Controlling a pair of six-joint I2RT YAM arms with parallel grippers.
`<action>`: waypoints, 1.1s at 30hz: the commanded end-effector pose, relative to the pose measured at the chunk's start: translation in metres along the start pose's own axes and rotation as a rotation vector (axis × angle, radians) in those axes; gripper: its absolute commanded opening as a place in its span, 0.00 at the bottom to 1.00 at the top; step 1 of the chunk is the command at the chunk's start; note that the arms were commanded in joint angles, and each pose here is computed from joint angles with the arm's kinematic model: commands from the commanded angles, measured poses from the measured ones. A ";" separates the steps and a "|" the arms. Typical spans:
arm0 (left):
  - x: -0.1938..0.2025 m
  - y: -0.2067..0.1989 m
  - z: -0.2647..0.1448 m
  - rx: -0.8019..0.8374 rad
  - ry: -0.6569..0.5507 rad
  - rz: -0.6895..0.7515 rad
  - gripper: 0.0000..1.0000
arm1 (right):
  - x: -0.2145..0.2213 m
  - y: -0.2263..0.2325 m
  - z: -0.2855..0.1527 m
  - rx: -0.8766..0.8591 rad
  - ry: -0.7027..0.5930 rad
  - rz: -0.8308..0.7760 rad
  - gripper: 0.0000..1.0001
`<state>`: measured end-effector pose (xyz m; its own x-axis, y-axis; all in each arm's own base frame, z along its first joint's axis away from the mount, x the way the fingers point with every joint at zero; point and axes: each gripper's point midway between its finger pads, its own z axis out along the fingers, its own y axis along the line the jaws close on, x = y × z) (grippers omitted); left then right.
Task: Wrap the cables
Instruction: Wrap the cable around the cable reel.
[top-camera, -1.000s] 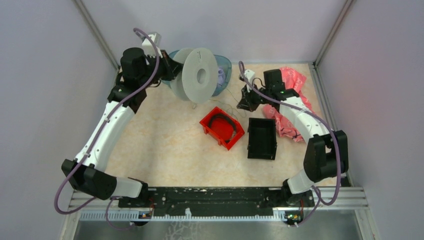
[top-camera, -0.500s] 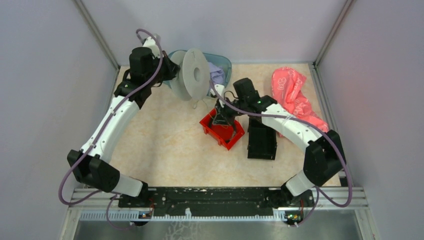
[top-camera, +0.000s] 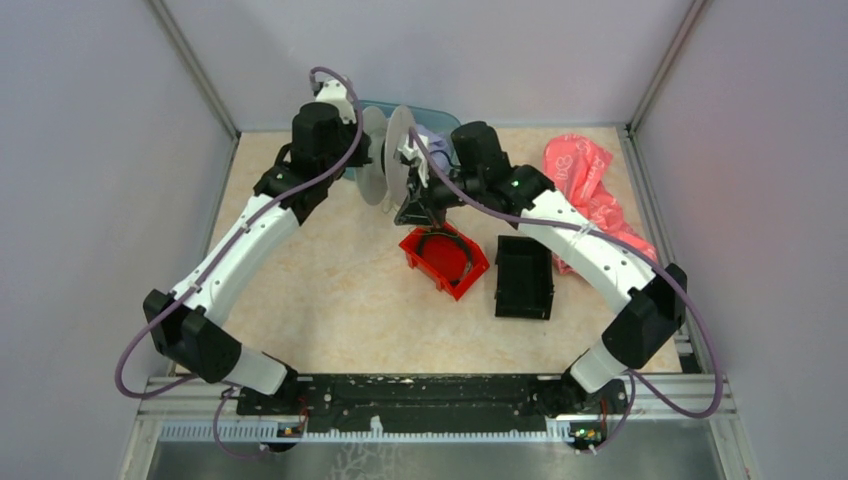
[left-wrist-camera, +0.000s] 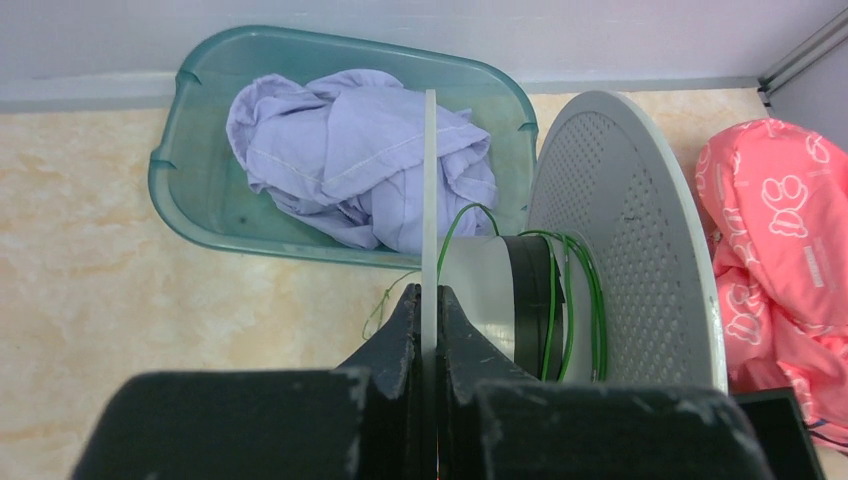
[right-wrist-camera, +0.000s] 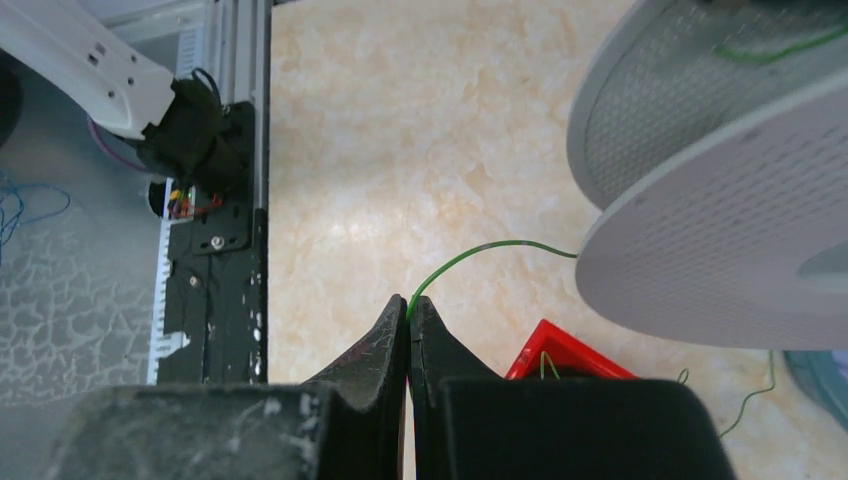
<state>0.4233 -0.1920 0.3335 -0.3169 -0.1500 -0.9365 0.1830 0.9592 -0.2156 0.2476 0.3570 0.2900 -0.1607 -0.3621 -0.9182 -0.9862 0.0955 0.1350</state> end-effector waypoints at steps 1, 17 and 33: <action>-0.031 -0.010 -0.005 0.004 -0.134 0.068 0.00 | -0.046 0.004 -0.014 0.035 -0.076 -0.026 0.00; -0.007 -0.038 -0.019 0.167 -0.150 0.292 0.00 | -0.090 -0.067 -0.071 0.328 -0.199 0.082 0.00; -0.006 -0.053 -0.041 0.310 -0.179 0.441 0.00 | -0.081 -0.110 -0.097 0.540 -0.181 0.102 0.00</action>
<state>0.3858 -0.2350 0.3249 -0.1131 0.2034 -0.9725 0.5174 0.8477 0.1171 0.3437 0.3021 0.3524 -0.2810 -0.2129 -0.9358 -0.8440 0.5190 0.1354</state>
